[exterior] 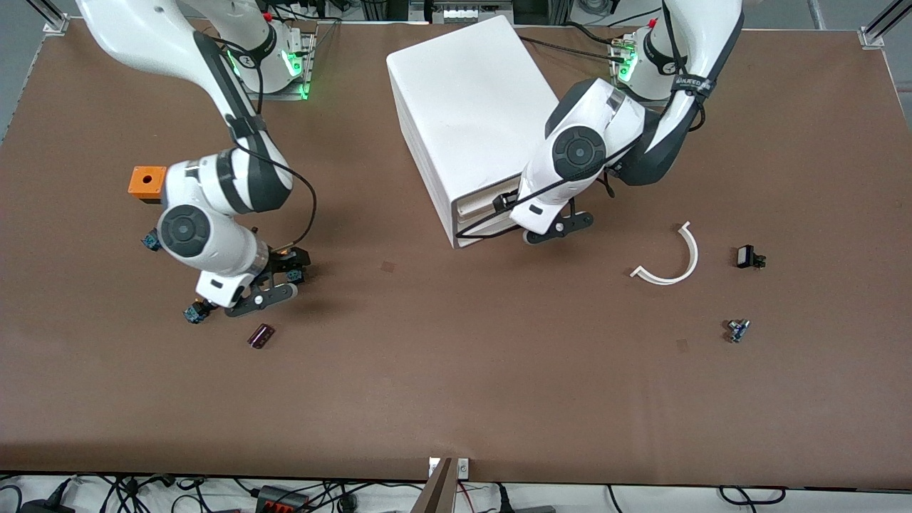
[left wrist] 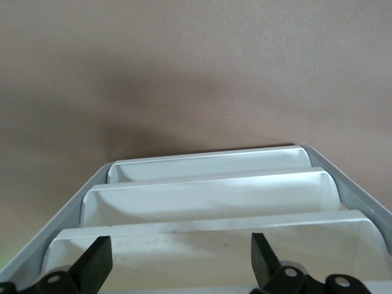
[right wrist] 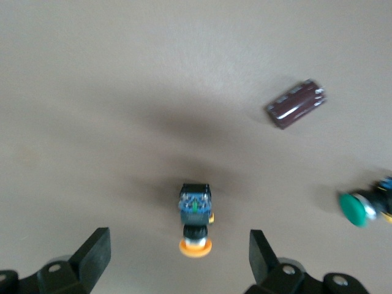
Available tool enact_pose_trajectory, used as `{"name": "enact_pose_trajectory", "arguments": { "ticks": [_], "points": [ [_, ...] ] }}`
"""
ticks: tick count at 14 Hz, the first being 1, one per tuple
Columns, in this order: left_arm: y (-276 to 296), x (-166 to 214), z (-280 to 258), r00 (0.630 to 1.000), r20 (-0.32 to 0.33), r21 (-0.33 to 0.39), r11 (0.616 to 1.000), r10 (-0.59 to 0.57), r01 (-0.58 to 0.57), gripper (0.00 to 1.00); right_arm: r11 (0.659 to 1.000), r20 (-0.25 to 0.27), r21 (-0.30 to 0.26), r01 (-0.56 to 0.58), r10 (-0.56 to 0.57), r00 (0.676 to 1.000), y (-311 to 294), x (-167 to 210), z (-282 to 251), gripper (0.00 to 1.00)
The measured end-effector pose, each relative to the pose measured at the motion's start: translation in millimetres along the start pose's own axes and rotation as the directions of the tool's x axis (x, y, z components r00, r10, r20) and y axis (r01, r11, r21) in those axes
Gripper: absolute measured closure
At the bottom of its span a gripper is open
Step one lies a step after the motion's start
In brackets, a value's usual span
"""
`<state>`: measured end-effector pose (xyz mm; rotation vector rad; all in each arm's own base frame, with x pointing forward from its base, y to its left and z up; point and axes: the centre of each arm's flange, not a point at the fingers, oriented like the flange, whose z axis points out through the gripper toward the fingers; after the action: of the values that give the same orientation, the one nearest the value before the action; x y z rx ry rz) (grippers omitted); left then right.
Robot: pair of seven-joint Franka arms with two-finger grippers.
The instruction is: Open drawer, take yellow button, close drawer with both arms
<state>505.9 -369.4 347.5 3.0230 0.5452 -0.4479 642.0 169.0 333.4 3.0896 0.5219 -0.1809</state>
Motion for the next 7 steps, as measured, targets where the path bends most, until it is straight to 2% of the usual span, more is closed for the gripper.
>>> {"name": "enact_pose_trajectory", "arguments": {
  "ticks": [4, 7],
  "points": [
    [4.4, -8.1, 1.0, 1.000, 0.013, -0.009, 1.000, -0.025, 0.025, 0.00, 0.998, 0.038, 0.001, -0.055, 0.055, 0.998, 1.8, -1.4, -84.5, 0.00],
    [4.5, -8.3, 0.4, 0.999, 0.013, -0.011, 0.999, -0.030, 0.030, 0.00, 0.996, 0.017, -0.006, -0.093, 0.093, 0.996, 18.4, -10.7, -123.4, 0.00]
  ]
}}
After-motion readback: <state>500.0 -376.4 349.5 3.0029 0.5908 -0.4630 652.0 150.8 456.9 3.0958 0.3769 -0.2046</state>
